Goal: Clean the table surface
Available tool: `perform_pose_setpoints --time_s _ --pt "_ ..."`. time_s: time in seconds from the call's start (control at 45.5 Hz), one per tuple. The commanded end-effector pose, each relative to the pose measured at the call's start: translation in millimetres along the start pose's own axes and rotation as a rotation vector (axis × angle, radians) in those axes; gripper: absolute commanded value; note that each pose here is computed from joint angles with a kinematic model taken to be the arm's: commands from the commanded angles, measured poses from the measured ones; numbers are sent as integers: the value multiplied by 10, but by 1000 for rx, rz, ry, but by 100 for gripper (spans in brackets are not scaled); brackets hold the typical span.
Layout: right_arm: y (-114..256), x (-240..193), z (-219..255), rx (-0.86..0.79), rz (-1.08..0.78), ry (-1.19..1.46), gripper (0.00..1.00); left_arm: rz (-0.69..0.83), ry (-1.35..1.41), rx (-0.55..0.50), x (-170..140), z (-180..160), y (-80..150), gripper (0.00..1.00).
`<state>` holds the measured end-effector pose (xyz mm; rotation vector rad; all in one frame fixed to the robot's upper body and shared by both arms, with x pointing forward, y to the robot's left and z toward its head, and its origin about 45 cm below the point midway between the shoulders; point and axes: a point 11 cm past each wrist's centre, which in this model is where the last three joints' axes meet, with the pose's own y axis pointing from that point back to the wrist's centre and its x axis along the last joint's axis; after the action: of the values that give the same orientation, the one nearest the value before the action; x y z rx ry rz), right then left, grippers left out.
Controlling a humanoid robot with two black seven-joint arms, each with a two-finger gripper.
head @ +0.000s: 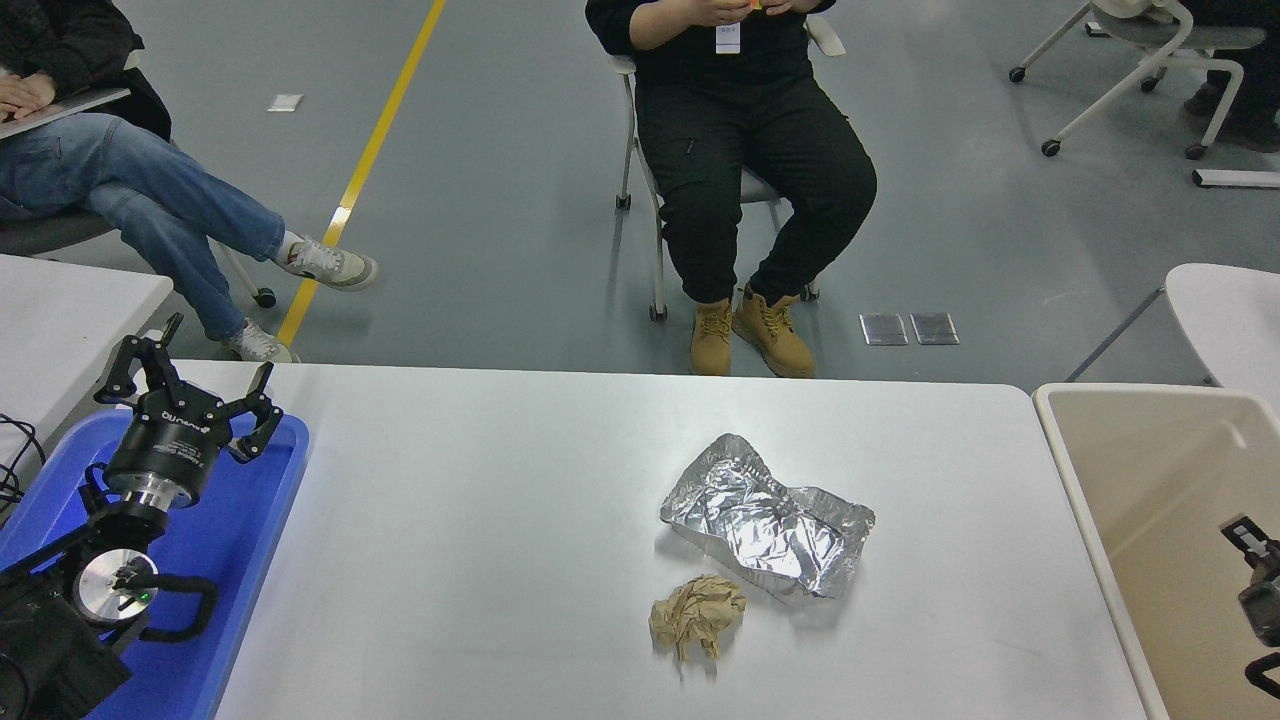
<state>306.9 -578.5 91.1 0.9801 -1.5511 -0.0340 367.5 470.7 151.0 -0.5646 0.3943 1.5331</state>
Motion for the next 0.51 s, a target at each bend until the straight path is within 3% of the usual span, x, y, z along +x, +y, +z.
perform_pose_setpoints --time_s 0.0,0.484 --pt "-9 204 -199 23 25 -135 98 0 0 0 0 0 0 100" --pt "23 1080 -461 84 147 -482 98 0 0 0 0 0 0 100"
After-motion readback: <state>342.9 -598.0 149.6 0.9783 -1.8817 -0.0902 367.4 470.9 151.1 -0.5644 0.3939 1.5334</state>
